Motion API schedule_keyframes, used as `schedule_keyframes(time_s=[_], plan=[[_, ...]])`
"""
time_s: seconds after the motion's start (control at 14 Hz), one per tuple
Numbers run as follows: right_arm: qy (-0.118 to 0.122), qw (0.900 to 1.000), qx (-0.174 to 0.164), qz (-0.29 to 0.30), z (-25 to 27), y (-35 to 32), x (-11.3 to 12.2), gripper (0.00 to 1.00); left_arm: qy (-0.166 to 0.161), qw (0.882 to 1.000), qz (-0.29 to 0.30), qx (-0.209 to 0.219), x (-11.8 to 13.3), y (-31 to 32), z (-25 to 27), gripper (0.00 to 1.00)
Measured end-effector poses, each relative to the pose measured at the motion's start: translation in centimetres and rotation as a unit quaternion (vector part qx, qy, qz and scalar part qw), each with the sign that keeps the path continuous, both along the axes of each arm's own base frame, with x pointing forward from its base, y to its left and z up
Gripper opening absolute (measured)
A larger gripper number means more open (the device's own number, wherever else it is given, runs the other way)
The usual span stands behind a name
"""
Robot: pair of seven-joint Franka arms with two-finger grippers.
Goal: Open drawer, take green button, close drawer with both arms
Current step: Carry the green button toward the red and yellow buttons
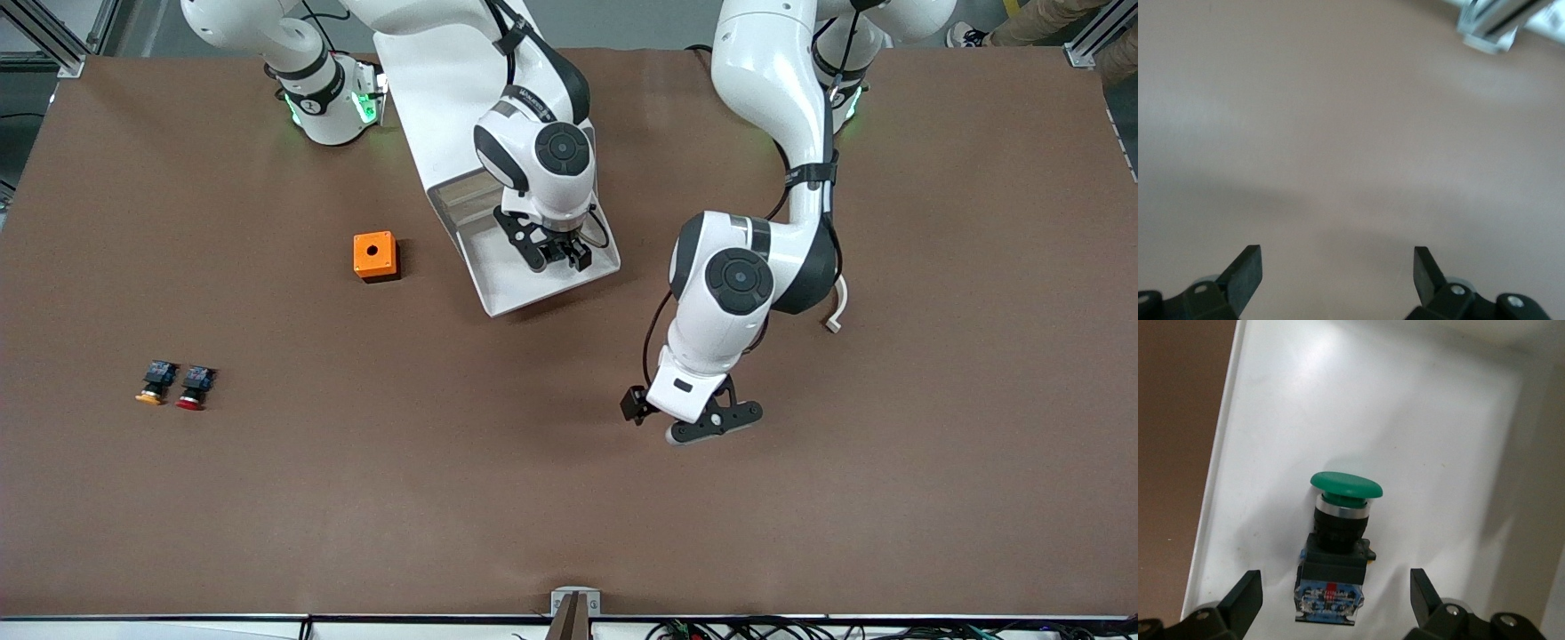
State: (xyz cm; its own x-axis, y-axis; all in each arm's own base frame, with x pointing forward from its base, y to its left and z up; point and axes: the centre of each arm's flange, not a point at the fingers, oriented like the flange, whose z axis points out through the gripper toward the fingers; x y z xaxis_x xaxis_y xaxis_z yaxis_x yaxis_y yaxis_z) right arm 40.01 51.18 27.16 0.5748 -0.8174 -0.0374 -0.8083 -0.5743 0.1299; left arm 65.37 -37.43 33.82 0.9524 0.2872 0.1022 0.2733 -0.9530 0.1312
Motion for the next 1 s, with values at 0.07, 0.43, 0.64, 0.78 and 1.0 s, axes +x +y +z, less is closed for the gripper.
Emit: schedule_keyframes(time_s=[0.07, 0.43, 0.64, 0.78, 1.0], plan=[[0.000, 1.000, 0.000, 0.000, 0.0, 0.0, 0.0, 0.98, 0.027, 1.000, -0.002, 0.004, -0.5, 0.1, -0.2, 1.00], [0.000, 1.000, 0.000, -0.001, 0.0, -0.1, 0.1, 0.84, 0.119, 0.993, -0.012, 0.016, -2.8, -0.1, -2.0, 1.00], [-0.001, 1.000, -0.001, -0.001, 0.0, -0.1, 0.1, 0.48, 0.153, 0.988, 0.001, 0.015, -4.4, -1.8, -3.9, 1.00], [-0.002, 1.000, -0.001, -0.005, 0.1, -0.1, 0.3, 0.42, 0.166, 0.986, 0.017, 0.013, -5.3, -3.1, -4.9, 1.00], [-0.005, 1.000, 0.000, -0.010, 0.8, -0.3, 1.1, 0.42, 0.174, 0.983, 0.058, 0.015, -6.0, -4.1, -5.7, 1.00]])
